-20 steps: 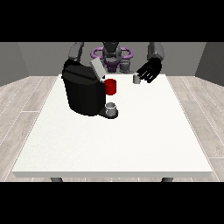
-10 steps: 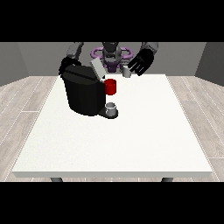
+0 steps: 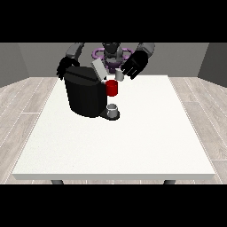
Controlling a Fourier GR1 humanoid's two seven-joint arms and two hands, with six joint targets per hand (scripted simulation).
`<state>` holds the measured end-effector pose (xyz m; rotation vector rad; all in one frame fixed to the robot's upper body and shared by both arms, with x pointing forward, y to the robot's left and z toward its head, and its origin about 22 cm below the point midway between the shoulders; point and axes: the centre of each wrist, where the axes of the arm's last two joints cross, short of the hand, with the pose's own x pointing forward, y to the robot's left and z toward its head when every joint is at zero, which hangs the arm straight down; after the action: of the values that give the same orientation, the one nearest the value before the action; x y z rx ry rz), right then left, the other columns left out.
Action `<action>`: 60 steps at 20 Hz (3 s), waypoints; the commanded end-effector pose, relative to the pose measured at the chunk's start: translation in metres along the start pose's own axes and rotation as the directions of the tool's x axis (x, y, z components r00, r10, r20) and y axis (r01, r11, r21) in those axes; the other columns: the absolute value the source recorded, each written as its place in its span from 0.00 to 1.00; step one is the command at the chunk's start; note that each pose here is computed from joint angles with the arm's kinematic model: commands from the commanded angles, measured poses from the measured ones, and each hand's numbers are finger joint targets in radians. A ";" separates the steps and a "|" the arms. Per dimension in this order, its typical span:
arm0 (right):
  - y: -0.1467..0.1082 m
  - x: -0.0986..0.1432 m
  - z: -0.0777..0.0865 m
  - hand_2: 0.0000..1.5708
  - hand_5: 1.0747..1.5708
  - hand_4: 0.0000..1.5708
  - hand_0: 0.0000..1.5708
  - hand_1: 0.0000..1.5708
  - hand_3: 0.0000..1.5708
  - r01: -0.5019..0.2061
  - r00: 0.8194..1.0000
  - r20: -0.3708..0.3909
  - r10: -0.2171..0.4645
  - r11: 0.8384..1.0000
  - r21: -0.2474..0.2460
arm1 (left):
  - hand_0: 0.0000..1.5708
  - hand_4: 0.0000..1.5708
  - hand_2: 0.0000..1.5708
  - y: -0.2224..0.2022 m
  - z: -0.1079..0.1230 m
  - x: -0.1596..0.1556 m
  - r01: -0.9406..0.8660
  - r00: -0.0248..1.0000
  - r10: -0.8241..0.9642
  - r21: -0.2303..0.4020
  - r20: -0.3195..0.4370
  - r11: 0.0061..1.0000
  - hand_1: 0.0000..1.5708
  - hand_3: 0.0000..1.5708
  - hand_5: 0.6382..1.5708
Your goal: Insert the coffee pod into the coffee machine and close the lid
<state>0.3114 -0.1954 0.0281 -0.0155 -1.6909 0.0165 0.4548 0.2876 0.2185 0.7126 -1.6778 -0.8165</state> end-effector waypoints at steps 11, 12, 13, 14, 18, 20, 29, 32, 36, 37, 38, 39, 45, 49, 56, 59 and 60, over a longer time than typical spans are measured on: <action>-0.008 0.016 -0.013 0.00 1.00 0.34 0.00 0.00 0.00 -0.013 0.998 0.058 0.017 0.998 -0.060 | 0.83 0.32 0.84 0.011 -0.016 0.035 0.025 0.999 -0.025 0.007 0.024 1.000 0.83 0.78 1.00; -0.018 0.007 -0.006 0.00 1.00 0.33 0.00 0.00 0.00 -0.009 1.000 0.010 0.009 0.997 -0.072 | 0.84 0.32 0.85 -0.021 -0.012 0.025 0.012 1.000 -0.012 -0.052 0.003 0.999 0.84 0.79 1.00; -0.009 0.025 -0.015 0.00 1.00 0.31 0.00 0.00 0.00 -0.002 0.999 0.032 0.003 0.999 -0.049 | 0.84 0.32 0.85 -0.023 -0.015 0.031 0.012 1.000 -0.012 -0.012 -0.003 1.000 0.84 0.78 1.00; -0.015 -0.002 0.001 0.00 1.00 0.31 0.00 0.00 0.00 0.002 1.000 0.012 -0.001 0.997 -0.071 | 0.81 0.33 0.83 -0.016 -0.012 0.025 0.026 1.000 -0.026 -0.044 0.017 0.999 0.81 0.78 1.00; -0.019 0.016 -0.019 0.00 1.00 0.34 0.00 0.00 0.00 0.012 1.000 -0.007 -0.012 0.996 -0.084 | 0.77 0.32 0.80 -0.014 -0.021 0.052 0.037 0.999 -0.035 -0.067 0.029 0.997 0.77 0.76 1.00; -0.023 0.006 -0.007 0.00 1.00 0.32 0.00 0.00 0.00 0.017 0.996 0.086 -0.010 0.996 -0.083 | 0.75 0.31 0.80 0.008 -0.011 0.025 0.038 0.996 -0.039 0.018 0.077 0.999 0.75 0.75 1.00; -0.020 0.005 -0.004 0.00 1.00 0.33 0.00 0.00 0.00 0.011 1.000 0.001 -0.011 0.997 -0.082 | 0.74 0.31 0.79 -0.030 -0.017 0.033 0.021 1.000 -0.021 -0.095 0.000 0.995 0.74 0.75 1.00; -0.020 -0.009 0.002 0.00 1.00 0.29 0.00 0.00 0.00 0.023 0.999 -0.025 -0.027 0.992 -0.124 | 0.77 0.31 0.81 -0.054 -0.011 0.027 0.031 0.999 -0.029 -0.108 0.024 0.994 0.77 0.76 1.00; -0.021 0.019 -0.010 0.00 1.00 0.29 0.00 0.00 0.00 0.015 0.999 0.037 -0.011 0.994 -0.104 | 0.78 0.31 0.81 -0.023 -0.014 0.025 0.029 1.000 -0.028 -0.078 0.014 0.997 0.78 0.75 1.00; -0.026 -0.008 0.000 0.00 1.00 0.28 0.00 0.00 0.00 0.026 0.996 0.087 -0.016 0.993 -0.112 | 0.78 0.31 0.81 -0.013 -0.015 0.030 0.042 0.998 -0.040 -0.047 0.043 0.998 0.78 0.75 1.00; -0.015 0.023 -0.016 0.00 1.00 0.28 0.00 0.00 0.00 0.024 0.997 0.076 -0.017 0.996 -0.087 | 0.78 0.31 0.81 -0.012 -0.017 0.030 0.032 0.999 -0.031 -0.041 0.023 0.999 0.78 0.74 1.00; -0.022 0.007 -0.009 0.00 1.00 0.28 0.00 0.00 0.00 0.014 0.999 0.040 -0.010 0.996 -0.089 | 0.78 0.30 0.80 -0.029 -0.019 0.040 0.038 0.999 -0.037 -0.059 0.026 0.998 0.78 0.73 1.00; -0.029 0.016 -0.019 0.00 1.00 0.26 0.00 0.00 0.00 0.013 0.998 0.060 -0.007 0.995 -0.097 | 0.73 0.29 0.75 -0.004 -0.019 0.040 0.073 0.997 -0.071 -0.057 0.041 0.996 0.73 0.65 1.00; -0.016 -0.007 0.001 0.00 1.00 0.25 0.00 0.00 0.00 0.010 0.998 0.055 -0.005 0.995 -0.099 | 0.69 0.26 0.72 0.002 -0.015 0.029 0.088 0.995 -0.086 -0.039 0.044 0.995 0.69 0.61 1.00; -0.008 0.016 -0.007 0.00 1.00 0.27 0.00 0.00 0.00 0.031 0.997 0.077 -0.024 0.995 -0.090 | 0.68 0.23 0.71 0.000 -0.013 0.022 0.101 0.993 -0.100 -0.007 0.058 0.995 0.68 0.61 1.00; -0.033 0.010 -0.012 0.00 1.00 0.29 0.00 0.00 0.00 0.039 0.997 0.073 -0.031 0.994 -0.107 | 0.58 0.23 0.65 -0.005 -0.012 0.022 0.111 0.992 -0.106 -0.073 0.065 0.991 0.58 0.55 1.00; -0.026 0.010 -0.005 0.00 1.00 0.29 0.00 0.00 0.00 0.031 0.998 0.065 -0.025 0.995 -0.096 | 0.36 0.15 0.52 -0.010 -0.003 0.001 0.157 0.986 -0.150 -0.108 0.073 0.982 0.36 0.41 1.00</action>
<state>0.3192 -0.2192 0.0394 -0.0670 -1.7513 -0.0896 0.4615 0.2647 0.2288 0.7494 -1.6754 -0.9665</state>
